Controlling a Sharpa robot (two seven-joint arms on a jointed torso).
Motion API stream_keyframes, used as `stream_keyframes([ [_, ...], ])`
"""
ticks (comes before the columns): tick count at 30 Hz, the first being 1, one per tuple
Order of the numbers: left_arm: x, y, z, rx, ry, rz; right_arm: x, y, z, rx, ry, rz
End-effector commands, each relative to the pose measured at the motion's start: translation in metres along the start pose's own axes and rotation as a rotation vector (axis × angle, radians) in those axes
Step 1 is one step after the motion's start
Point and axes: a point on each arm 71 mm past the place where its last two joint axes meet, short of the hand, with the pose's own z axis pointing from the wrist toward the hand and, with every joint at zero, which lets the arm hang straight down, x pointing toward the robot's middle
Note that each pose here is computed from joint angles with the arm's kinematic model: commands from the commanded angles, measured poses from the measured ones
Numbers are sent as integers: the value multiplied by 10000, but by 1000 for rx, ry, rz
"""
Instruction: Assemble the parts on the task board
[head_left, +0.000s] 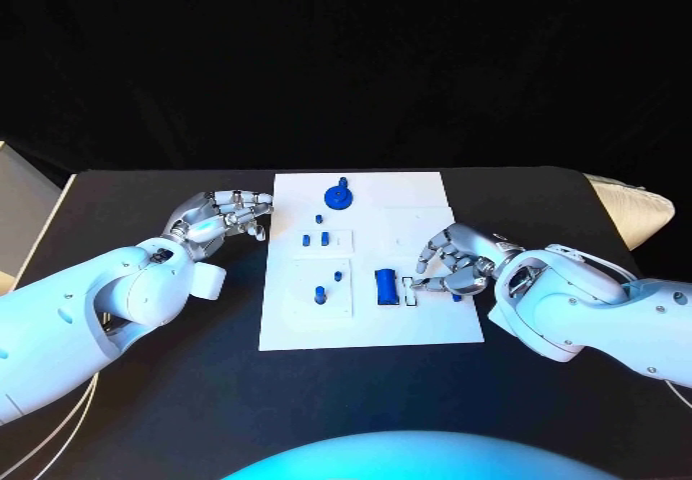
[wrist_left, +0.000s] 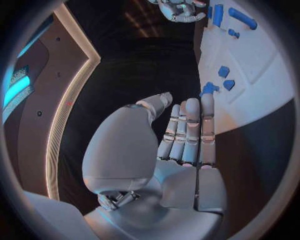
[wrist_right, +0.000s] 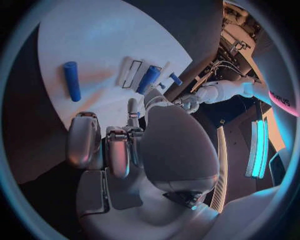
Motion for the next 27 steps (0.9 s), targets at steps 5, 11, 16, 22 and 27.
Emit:
stream_keyframes([
  [5,52,-23,7,24,20,-11,-195,-332,-44,11,4,118],
  [11,74,-34,9,35,21,-16,-324,-566,-112,47,-26,6],
  [16,90,-38,9,38,25,-18,-353,-712,-164,107,0,-112],
  [22,95,-34,10,37,26,-19,-286,-724,-208,130,34,-168],
  [27,97,-27,10,35,26,-20,-218,-691,-205,146,35,-172],
])
